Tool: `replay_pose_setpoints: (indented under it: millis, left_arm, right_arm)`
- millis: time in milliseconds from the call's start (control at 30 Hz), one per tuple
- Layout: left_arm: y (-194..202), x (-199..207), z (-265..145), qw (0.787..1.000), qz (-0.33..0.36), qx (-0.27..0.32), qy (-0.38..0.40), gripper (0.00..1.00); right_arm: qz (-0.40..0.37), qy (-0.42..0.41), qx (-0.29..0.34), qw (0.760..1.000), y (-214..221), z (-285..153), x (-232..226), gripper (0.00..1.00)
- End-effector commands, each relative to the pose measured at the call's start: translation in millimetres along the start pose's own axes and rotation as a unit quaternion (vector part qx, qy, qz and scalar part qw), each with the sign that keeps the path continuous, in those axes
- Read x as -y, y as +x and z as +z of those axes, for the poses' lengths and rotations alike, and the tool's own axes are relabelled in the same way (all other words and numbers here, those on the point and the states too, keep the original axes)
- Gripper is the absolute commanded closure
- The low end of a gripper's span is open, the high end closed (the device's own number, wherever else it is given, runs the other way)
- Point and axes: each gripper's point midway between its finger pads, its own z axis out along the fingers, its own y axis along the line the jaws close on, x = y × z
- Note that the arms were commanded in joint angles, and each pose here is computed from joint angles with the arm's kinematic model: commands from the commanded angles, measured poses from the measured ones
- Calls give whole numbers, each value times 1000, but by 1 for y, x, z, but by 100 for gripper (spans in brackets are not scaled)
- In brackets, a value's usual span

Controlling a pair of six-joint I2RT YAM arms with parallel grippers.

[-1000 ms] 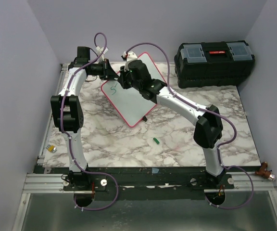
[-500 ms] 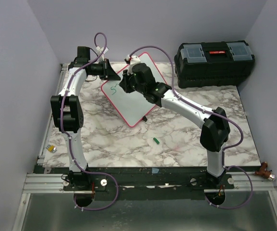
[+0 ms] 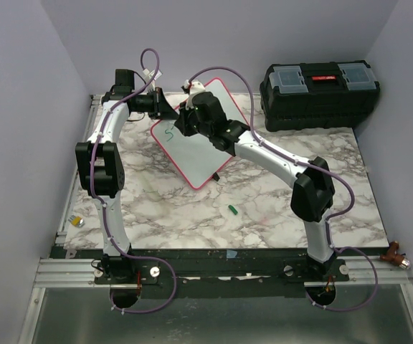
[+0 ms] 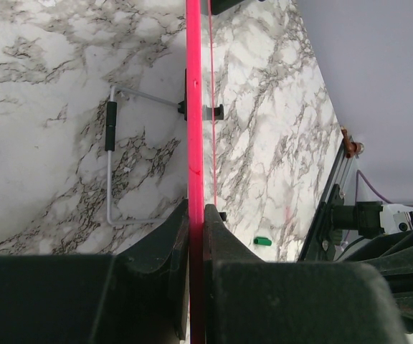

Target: Write a sentence on the whiteboard

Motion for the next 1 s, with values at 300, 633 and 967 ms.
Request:
replay_pose_setpoints:
  millis: [300,633,967]
  left_arm:
    - [2,11,8,999,28,-9,20,100]
    - [2,10,8,999,29,-9,18,100]
    - [3,11,7,999,30,-10,18,100]
  right_arm:
    - [-9,16,-18,1000,16,8,6,99]
    - [-7,18,-33,999,31,-3,10,100]
    - [-3,19,-51,999,47,-16,14,99]
